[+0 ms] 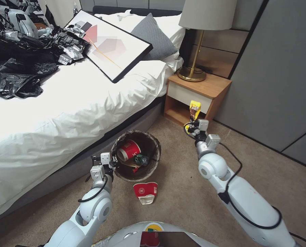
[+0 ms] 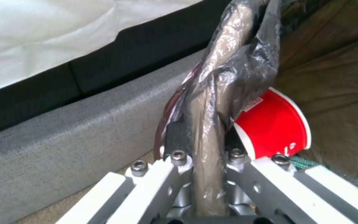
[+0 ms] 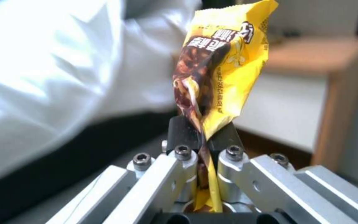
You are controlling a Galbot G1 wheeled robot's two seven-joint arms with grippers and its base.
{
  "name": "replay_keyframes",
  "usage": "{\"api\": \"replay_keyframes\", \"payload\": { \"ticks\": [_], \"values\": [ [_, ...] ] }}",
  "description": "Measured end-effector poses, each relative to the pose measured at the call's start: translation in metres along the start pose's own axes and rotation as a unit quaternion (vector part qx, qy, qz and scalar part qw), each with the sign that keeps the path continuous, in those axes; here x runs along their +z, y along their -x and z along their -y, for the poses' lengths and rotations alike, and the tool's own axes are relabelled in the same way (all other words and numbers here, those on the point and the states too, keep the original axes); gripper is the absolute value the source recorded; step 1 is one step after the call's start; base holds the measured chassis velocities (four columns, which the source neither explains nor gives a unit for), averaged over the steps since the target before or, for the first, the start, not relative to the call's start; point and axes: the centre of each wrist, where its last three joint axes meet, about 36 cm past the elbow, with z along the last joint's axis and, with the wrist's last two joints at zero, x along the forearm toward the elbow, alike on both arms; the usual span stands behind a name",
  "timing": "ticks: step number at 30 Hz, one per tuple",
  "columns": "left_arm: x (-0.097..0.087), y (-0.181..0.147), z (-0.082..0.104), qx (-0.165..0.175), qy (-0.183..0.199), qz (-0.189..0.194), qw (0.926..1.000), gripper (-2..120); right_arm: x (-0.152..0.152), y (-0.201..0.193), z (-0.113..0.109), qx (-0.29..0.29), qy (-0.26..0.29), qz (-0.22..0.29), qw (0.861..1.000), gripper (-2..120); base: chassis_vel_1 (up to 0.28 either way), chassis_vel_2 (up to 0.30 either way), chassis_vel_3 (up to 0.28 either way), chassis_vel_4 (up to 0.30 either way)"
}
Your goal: Pick up the trash bin, then pick up the garbage from the floor and place it into the trash bin.
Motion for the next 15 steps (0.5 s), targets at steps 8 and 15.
{"api": "replay_keyframes", "payload": {
  "ticks": [8, 15],
  "values": [
    [0.001, -0.001, 0.001, 0.001, 0.004, -0.004, 1.0000, 0, -0.036, -0.020, -0.011, -0.061, 0.008, 0.053, 0.997, 0, 0.000, 0.000, 0.000, 0.000],
    [0.001, -0.001, 0.002, 0.001, 0.005, -0.004, 1.0000, 0, -0.044, -0.025, -0.015, -0.081, 0.011, 0.063, 0.995, 0, 0.000, 0.000, 0.000, 0.000]
  ]
}}
